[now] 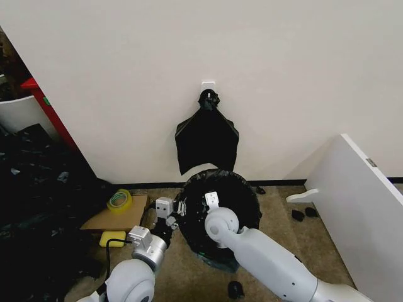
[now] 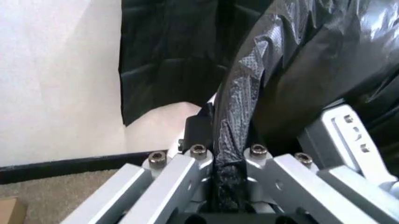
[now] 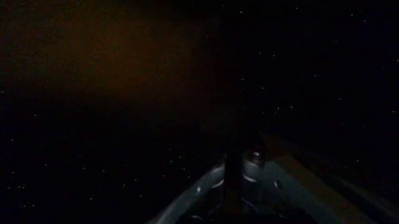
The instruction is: Place the garbage bag over the trash bin.
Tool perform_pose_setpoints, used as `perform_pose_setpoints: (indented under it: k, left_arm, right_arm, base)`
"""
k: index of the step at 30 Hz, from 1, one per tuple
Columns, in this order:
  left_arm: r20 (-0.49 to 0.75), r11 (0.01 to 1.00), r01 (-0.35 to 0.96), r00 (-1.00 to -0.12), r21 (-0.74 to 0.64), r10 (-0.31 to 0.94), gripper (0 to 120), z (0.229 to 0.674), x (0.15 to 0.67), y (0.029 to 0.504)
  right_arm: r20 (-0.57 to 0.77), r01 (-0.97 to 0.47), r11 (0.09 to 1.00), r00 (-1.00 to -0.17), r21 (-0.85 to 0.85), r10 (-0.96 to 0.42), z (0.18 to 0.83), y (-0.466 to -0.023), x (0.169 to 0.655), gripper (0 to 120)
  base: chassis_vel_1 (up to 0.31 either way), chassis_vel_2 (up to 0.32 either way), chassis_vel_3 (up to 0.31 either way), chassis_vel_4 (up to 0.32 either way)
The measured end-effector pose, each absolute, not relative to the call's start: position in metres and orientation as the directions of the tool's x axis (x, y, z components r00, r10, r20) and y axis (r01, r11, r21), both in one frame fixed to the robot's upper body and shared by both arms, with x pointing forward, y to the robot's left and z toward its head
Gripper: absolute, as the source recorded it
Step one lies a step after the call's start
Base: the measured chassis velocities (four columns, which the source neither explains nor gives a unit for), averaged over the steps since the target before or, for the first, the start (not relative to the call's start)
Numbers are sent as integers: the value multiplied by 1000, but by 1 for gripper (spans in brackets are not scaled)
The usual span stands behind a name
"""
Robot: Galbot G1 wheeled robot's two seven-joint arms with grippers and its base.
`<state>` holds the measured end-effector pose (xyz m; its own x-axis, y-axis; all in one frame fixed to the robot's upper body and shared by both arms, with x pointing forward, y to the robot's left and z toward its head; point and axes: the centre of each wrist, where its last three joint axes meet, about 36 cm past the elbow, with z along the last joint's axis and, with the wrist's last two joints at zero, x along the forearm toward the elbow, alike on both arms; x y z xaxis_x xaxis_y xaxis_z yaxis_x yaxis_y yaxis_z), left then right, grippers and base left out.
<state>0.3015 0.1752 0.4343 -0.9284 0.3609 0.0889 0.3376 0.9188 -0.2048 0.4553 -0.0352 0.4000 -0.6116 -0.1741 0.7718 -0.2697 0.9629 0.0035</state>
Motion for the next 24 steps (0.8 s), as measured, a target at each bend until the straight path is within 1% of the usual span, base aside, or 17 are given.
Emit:
perform_pose_setpoints:
  k: [6,10,15,19,22,23,24]
  left_arm:
    - [100,925,323,-932,-199,347,1,428,305,176]
    - [123,940,283,-943,-191,309,1,421,316,177]
    - [153,947,244,-948,-208,278,1,418,324,180]
    - [195,952,192,-951,-240,241,1,417,331,188]
    - [258,950,116,-946,-289,194,1,419,342,196]
    - [258,950,116,-946,-289,194,1,419,342,196]
    - [287,946,83,-942,-312,177,1,419,347,198]
  right_arm:
    - [762,-290,957,-620,0,-188,409,-33,444,0]
    - [744,-330,943,-621,35,-245,431,-30,420,0]
    - [731,-346,936,-621,67,-283,446,-31,412,0]
    - [706,-356,928,-631,106,-323,464,-40,404,0]
    - [676,-369,916,-636,157,-372,483,-58,392,0]
    - [676,-369,916,-636,157,-372,483,-58,392,0]
    - [656,-381,905,-636,191,-406,491,-68,385,0]
  base:
    - [0,0,0,0]
    - [0,0,0,0]
    - [0,0,0,0]
    - [0,0,0,0]
    - [0,0,0,0]
    - [0,0,0,0]
    - [0,0,0,0]
